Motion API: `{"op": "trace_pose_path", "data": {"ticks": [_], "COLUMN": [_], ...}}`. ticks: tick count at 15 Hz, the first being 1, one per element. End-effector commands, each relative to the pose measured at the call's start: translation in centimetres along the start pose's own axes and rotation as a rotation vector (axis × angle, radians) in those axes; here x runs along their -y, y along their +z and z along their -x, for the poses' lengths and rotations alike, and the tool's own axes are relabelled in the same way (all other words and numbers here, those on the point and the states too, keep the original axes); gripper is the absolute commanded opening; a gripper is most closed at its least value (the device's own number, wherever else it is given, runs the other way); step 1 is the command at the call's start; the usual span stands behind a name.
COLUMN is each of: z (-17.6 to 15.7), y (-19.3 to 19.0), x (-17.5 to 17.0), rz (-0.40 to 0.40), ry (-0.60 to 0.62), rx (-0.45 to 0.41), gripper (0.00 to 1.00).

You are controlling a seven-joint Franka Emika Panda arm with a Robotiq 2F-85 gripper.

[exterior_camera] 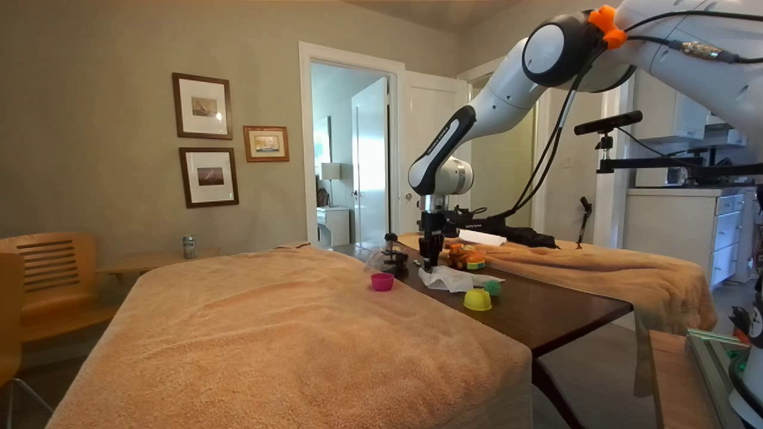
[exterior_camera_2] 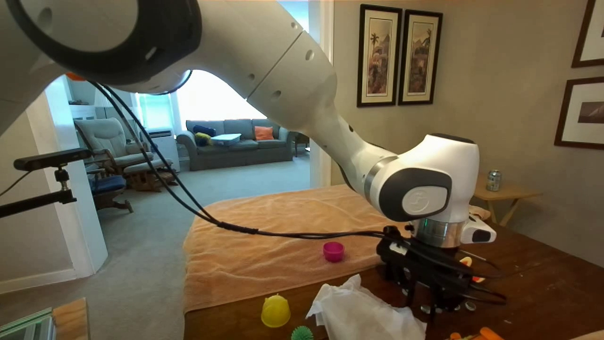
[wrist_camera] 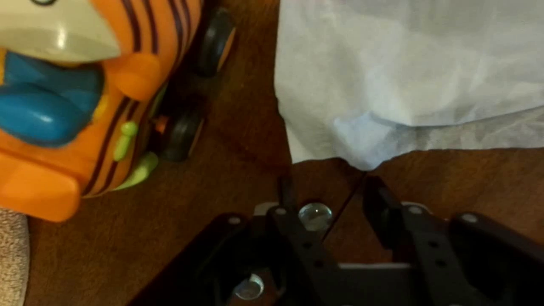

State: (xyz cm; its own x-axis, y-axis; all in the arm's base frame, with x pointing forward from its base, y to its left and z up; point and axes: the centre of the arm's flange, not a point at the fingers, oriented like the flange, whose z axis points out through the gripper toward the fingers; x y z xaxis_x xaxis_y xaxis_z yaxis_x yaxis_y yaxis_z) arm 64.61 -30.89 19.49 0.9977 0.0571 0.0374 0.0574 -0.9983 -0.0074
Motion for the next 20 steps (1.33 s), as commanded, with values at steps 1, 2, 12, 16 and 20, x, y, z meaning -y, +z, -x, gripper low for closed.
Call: {"op": "trace_pose_path", "data": {"ticks": [1, 2, 12, 16, 20], "z": [0.27, 0.21, -0.22, -0.43, -0.63], "y": [-0.15, -0.2, -0.03, 0.02, 0.11], "x": [0.1, 0.07, -0.28, -0.31, -0.4], "rz": [0.023, 0.024, 0.022, 0.021, 0.021], "ry": [-0.013, -0.012, -0.008, -0.009, -0.01], "rx": [0.012, 0.012, 0.006, 0.004, 0.004], "gripper": [0.66, 0.62, 1.0, 1.0, 1.0]}}
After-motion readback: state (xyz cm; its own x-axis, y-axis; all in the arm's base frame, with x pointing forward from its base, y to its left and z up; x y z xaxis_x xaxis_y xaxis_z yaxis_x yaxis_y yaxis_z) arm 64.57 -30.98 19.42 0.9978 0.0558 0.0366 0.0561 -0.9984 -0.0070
